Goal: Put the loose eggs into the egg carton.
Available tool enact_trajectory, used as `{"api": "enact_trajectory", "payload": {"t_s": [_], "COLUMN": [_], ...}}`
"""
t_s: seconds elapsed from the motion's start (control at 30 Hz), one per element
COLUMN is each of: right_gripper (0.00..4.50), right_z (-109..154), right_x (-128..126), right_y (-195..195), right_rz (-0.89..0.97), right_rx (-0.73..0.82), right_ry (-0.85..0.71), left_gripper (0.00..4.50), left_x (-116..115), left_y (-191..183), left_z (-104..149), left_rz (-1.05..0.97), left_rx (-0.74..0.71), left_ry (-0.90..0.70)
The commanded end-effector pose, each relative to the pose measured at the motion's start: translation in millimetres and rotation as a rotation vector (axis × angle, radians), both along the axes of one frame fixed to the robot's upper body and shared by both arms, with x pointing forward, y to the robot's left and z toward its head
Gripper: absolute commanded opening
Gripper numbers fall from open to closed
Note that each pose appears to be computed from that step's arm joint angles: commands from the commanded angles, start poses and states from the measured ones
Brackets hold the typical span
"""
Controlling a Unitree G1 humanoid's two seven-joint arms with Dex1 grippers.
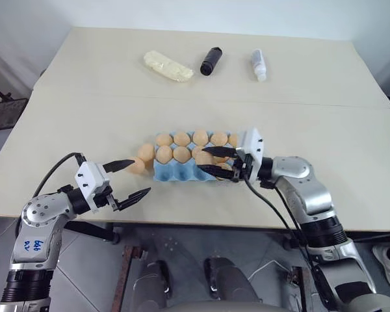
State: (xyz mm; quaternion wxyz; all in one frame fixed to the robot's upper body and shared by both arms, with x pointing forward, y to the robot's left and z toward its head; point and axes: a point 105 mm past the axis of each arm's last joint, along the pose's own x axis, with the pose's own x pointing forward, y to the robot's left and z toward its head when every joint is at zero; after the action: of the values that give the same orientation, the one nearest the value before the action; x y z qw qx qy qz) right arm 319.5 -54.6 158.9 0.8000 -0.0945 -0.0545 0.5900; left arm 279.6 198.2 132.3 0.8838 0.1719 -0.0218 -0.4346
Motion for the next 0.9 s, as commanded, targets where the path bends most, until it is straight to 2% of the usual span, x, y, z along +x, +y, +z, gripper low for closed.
{"api": "enact_trajectory", "payload": {"t_s": [0.03,0.2,0.37,0.5,0.63,0.77,0.9], "right_gripper": [2.78,4.48,4.48,4.48,4.48,4.48,4.48], "right_z": [2,13,12,-2,-14,-18,-17], "right_x": [-3,-2,-20,-31,-35,-33,-33], "right_y": [-3,-34,-77,-110,-127,-129,-125], "right_rz": [0.011,-0.03,-0.076,-0.176,-0.234,-0.262,-0.253], "right_rx": [-0.009,-0.055,-0.083,-0.123,-0.145,-0.149,-0.145], "right_ry": [-0.006,-0.07,-0.056,-0.039,-0.027,-0.043,-0.053], "left_gripper": [4.5,4.5,4.5,4.5,4.5,4.5,4.5], "left_x": [-4,-6,-12,-23,-28,-21,-1], "left_y": [2,13,30,62,82,74,55], "left_z": [8,9,8,0,-4,-1,1], "left_rz": [0.008,0.046,0.111,0.23,0.314,0.306,0.265], "left_rx": [-0.002,0.007,-0.011,-0.012,-0.031,-0.071,-0.087], "left_ry": [-0.025,-0.025,-0.004,0.035,0.056,0.042,0.023]}}
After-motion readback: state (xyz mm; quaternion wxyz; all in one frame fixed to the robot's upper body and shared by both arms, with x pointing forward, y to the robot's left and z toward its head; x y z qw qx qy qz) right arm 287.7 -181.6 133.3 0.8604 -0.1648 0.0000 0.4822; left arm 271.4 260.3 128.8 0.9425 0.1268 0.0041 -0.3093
